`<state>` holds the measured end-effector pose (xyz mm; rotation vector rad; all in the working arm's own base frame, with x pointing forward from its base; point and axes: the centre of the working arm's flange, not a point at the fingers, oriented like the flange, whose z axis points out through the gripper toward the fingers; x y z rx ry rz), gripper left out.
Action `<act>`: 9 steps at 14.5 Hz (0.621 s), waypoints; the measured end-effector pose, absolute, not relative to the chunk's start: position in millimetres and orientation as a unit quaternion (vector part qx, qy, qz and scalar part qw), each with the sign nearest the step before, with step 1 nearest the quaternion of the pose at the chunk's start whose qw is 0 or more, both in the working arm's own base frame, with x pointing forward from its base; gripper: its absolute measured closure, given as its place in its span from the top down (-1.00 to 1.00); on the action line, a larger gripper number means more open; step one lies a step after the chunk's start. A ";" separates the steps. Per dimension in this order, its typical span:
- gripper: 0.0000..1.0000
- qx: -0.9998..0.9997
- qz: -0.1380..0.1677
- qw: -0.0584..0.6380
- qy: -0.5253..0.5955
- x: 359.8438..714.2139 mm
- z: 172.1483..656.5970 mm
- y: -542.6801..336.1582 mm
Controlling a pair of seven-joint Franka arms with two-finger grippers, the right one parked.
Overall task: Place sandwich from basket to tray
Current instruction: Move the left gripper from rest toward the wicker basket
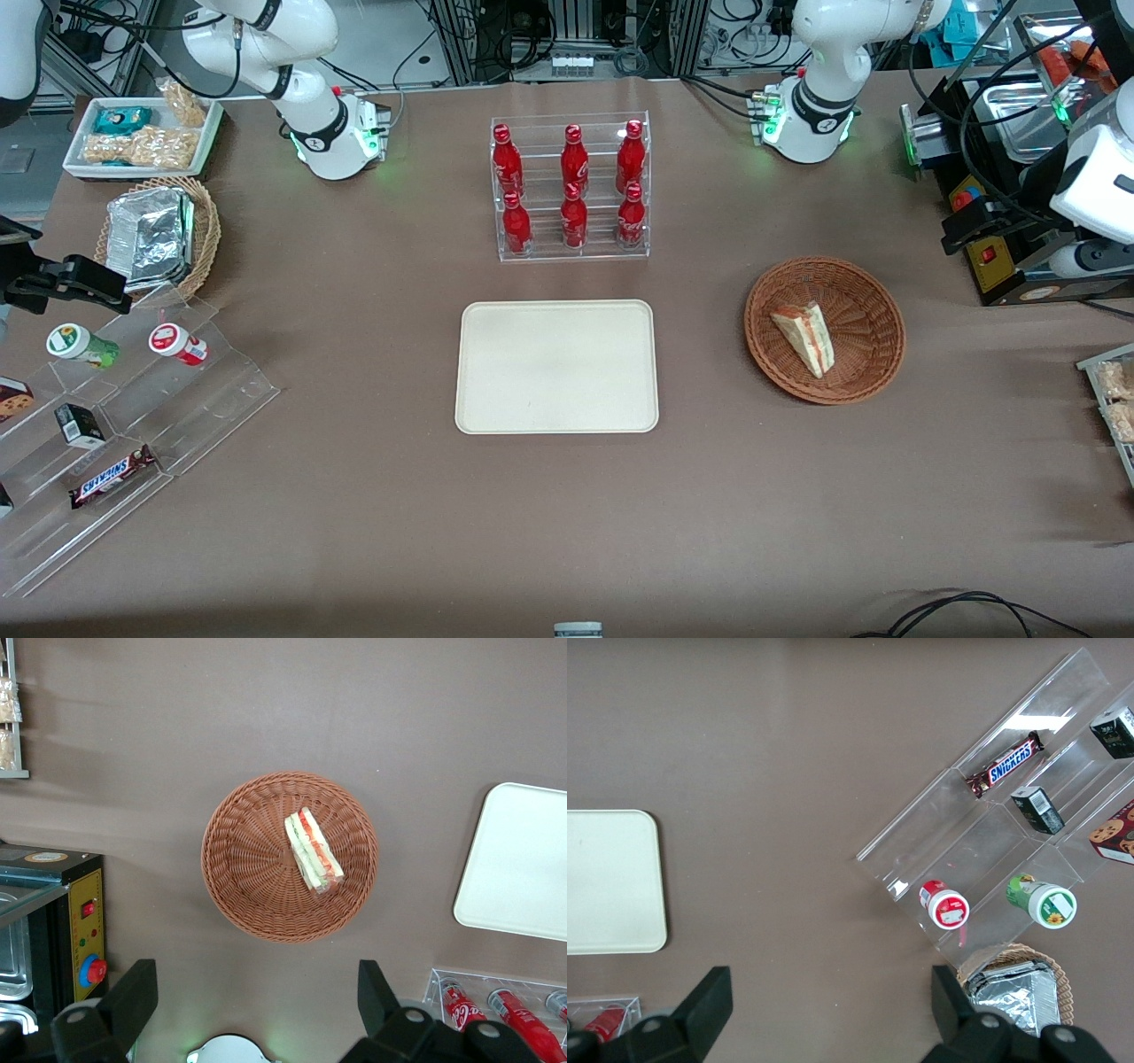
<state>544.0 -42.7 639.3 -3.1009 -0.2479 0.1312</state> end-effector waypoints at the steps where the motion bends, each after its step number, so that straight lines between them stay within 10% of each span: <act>1: 1.00 -0.996 0.042 0.014 -0.081 544.1 639.3 -41.6; 9: 1.00 -0.991 0.093 0.019 -0.099 551.7 586.3 -28.4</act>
